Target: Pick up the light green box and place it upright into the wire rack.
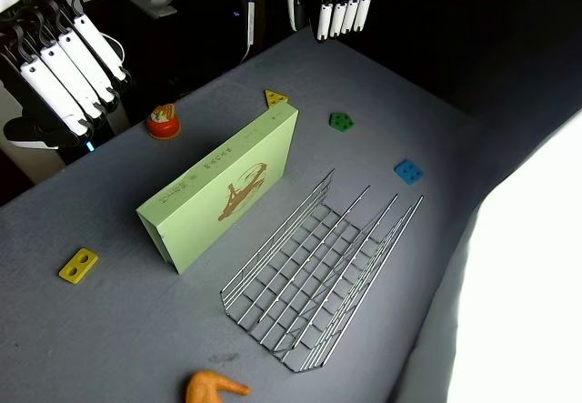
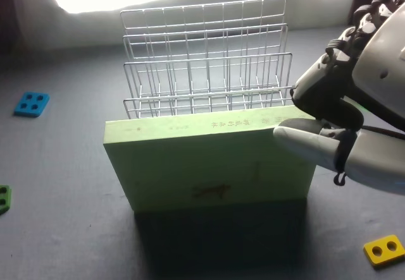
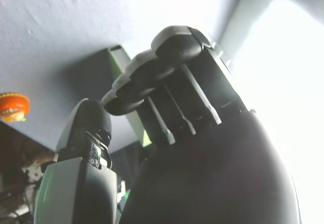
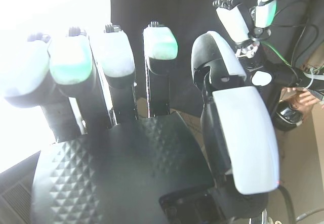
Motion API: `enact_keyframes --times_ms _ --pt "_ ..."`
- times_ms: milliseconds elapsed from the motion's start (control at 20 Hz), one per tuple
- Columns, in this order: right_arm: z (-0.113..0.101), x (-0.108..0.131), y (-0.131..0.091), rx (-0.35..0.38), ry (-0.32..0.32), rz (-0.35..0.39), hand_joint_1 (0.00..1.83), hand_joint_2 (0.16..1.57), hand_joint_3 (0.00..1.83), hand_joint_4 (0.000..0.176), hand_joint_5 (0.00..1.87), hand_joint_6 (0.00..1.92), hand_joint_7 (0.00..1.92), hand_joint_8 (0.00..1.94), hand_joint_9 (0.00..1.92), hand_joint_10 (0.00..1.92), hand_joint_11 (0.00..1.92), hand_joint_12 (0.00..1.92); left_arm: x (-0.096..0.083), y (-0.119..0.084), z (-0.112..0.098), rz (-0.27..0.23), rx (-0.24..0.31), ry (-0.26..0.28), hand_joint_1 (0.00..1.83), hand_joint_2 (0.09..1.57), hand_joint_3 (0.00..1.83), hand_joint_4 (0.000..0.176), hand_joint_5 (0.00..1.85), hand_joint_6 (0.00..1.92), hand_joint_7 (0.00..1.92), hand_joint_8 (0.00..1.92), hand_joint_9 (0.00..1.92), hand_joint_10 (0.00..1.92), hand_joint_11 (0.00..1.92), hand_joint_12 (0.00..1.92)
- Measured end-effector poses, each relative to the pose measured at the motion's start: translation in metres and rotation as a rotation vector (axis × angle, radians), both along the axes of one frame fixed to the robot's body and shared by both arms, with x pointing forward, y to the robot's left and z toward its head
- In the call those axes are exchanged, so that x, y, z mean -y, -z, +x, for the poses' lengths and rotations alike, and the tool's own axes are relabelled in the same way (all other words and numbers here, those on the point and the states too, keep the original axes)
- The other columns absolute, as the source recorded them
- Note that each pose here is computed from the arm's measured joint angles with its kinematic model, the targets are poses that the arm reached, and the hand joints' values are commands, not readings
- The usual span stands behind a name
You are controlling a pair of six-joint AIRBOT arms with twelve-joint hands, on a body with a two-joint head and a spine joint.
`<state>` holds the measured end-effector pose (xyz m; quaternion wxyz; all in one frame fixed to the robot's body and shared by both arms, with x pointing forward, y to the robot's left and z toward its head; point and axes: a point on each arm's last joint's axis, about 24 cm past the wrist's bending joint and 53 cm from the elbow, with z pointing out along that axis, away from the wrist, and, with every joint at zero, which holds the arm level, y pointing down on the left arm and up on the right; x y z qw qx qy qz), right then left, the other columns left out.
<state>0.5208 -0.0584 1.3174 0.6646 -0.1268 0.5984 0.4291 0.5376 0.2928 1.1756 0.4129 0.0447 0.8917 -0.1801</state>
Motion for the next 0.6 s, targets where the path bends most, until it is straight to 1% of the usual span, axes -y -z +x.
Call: enact_keyframes --times_ms 50,100,150,250,400,450,550,600 --pt "-0.001 -0.001 0.000 0.001 -0.001 -0.001 0.33 1.07 0.04 0.000 0.23 0.08 0.31 0.01 0.29 0.20 0.00 1.20 0.000 0.000 0.000 0.001 -0.002 0.000 0.34 1.28 0.10 0.000 0.14 0.01 0.27 0.00 0.33 0.05 0.00 1.16" --pt "-0.001 -0.001 0.000 0.001 -0.002 -0.003 0.33 1.08 0.03 0.000 0.24 0.07 0.31 0.00 0.30 0.19 0.00 1.20 0.000 0.001 -0.001 0.001 -0.006 0.001 0.33 1.31 0.05 0.000 0.14 0.00 0.27 0.00 0.34 0.02 0.00 1.15" --pt "-0.001 -0.001 0.000 0.001 -0.002 -0.003 0.41 1.11 0.01 0.000 0.23 0.03 0.31 0.00 0.30 0.12 0.00 1.17 0.000 0.001 -0.001 0.001 -0.005 0.001 0.31 1.32 0.04 0.000 0.17 0.01 0.27 0.00 0.36 0.02 0.00 1.21" --pt "0.000 0.001 -0.002 -0.004 0.007 0.014 0.41 1.11 0.00 0.000 0.23 0.02 0.31 0.00 0.31 0.11 0.00 1.16 0.000 0.000 0.000 0.000 0.002 0.000 0.31 1.32 0.04 0.000 0.17 0.01 0.27 0.00 0.36 0.02 0.00 1.22" --pt "0.005 0.005 0.003 -0.048 0.021 0.029 0.41 1.11 0.00 0.000 0.23 0.02 0.31 0.00 0.31 0.11 0.00 1.16 -0.001 0.003 -0.001 0.010 -0.009 0.000 0.31 1.32 0.03 0.000 0.17 0.01 0.27 0.00 0.36 0.02 0.00 1.22" --pt "0.007 0.004 0.006 -0.064 0.024 0.024 0.46 1.10 0.00 0.000 0.29 0.04 0.33 0.01 0.34 0.10 0.00 1.19 -0.002 0.005 -0.002 0.016 -0.016 0.000 0.35 1.30 0.02 0.002 0.17 0.01 0.27 0.00 0.37 0.02 0.00 1.24" --pt "0.012 0.000 0.015 -0.108 0.039 0.012 0.48 1.09 0.00 0.000 0.31 0.04 0.34 0.01 0.35 0.10 0.00 1.19 -0.004 0.009 -0.005 0.033 -0.031 0.003 0.36 1.30 0.02 0.004 0.17 0.01 0.27 0.00 0.37 0.02 0.00 1.25" --pt "0.016 -0.003 0.021 -0.134 0.051 0.001 0.49 1.10 0.00 0.000 0.30 0.03 0.34 0.00 0.36 0.08 0.00 1.18 -0.005 0.011 -0.006 0.042 -0.038 0.007 0.34 1.30 0.02 0.000 0.18 0.01 0.27 0.00 0.37 0.02 0.00 1.26"
